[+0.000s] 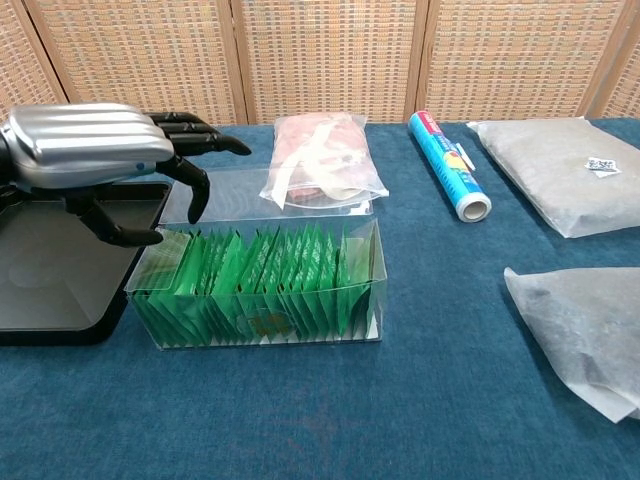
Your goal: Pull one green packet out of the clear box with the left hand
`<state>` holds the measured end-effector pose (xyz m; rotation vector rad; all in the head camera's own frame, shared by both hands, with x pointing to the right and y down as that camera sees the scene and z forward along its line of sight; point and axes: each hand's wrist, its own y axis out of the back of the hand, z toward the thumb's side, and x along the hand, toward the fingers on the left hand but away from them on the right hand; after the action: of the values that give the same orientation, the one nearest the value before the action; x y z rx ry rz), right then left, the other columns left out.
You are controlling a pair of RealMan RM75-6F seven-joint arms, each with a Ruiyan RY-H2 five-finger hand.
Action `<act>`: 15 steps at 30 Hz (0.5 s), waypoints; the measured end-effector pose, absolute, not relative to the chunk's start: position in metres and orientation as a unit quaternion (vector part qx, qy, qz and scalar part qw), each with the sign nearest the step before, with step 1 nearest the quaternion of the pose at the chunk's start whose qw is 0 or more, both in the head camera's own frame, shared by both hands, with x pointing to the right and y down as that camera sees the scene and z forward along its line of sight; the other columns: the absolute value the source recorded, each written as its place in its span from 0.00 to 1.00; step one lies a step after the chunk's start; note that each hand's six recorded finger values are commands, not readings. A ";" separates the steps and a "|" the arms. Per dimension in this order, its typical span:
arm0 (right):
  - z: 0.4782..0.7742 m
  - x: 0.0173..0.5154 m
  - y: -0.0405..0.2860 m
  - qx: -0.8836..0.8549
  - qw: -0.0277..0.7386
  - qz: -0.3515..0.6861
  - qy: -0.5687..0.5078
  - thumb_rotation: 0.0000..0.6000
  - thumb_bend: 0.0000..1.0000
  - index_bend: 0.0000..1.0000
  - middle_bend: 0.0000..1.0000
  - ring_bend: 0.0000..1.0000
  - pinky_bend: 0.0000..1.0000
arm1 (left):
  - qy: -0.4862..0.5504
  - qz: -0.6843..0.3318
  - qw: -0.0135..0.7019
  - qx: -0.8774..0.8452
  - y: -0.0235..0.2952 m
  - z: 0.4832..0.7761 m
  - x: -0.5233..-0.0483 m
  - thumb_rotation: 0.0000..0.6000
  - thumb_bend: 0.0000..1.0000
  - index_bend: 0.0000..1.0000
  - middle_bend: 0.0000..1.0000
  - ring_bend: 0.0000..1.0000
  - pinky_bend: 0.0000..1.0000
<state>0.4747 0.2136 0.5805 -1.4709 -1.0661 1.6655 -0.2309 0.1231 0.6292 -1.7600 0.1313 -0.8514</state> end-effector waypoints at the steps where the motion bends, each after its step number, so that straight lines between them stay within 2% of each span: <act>1: 0.581 0.475 0.214 -0.563 0.332 0.638 -0.408 1.00 0.00 0.00 0.00 0.00 0.00 | 0.053 -0.360 0.559 -0.745 0.124 0.632 -0.230 1.00 0.36 0.45 0.00 0.00 0.00; 15: 0.581 0.476 0.213 -0.562 0.330 0.639 -0.409 1.00 0.00 0.00 0.00 0.00 0.00 | 0.041 -0.367 0.575 -0.730 0.123 0.648 -0.230 1.00 0.36 0.45 0.00 0.00 0.00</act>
<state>0.4764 0.2135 0.5812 -1.4704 -1.0687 1.6719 -0.2298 0.1225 0.6476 -1.7112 0.0964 -0.8596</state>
